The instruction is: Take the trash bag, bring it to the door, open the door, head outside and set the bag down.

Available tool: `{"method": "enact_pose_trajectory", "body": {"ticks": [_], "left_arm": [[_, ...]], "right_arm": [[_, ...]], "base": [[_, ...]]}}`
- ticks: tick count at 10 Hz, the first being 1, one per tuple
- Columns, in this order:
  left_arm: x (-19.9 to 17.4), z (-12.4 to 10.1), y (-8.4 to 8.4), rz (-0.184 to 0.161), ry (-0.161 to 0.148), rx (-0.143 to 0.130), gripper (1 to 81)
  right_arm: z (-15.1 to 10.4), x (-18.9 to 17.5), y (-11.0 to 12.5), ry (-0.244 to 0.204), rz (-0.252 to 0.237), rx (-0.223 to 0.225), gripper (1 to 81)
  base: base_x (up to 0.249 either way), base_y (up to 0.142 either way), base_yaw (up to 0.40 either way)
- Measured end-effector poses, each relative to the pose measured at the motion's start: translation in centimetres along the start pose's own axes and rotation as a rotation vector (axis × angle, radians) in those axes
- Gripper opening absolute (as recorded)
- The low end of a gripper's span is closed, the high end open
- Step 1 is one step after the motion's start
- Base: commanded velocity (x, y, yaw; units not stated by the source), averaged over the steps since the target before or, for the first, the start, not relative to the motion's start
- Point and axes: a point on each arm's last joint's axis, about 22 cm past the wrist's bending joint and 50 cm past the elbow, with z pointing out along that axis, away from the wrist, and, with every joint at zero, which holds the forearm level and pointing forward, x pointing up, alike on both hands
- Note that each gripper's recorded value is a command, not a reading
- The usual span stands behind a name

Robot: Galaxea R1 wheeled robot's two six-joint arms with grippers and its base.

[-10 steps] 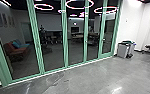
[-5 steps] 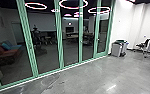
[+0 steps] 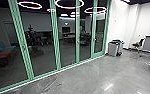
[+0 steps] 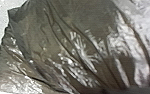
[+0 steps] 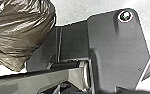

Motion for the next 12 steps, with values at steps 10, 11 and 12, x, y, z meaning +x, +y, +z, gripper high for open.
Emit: {"method": "enact_pose_trajectory", "body": {"ticks": [10,11,12], "left_arm": [[-0.45,0.01,-0.06,-0.009,-0.002,0.000,1.0],[-0.38,0.02,0.00,-0.009,-0.001,-0.001,1.0],[-0.45,0.02,-0.04,-0.009,-0.002,-0.001,1.0]], "right_arm": [[0.07,0.15,-0.20,-0.003,-0.008,0.003,81.1],[0.06,0.23,-0.15,-0.002,-0.009,0.002,81.1],[0.08,0.19,-0.24,-0.002,-0.009,0.003,81.1]], "base": [[0.098,-0.070,0.000],[0.098,-0.073,0.000],[0.098,-0.073,0.000]]}}
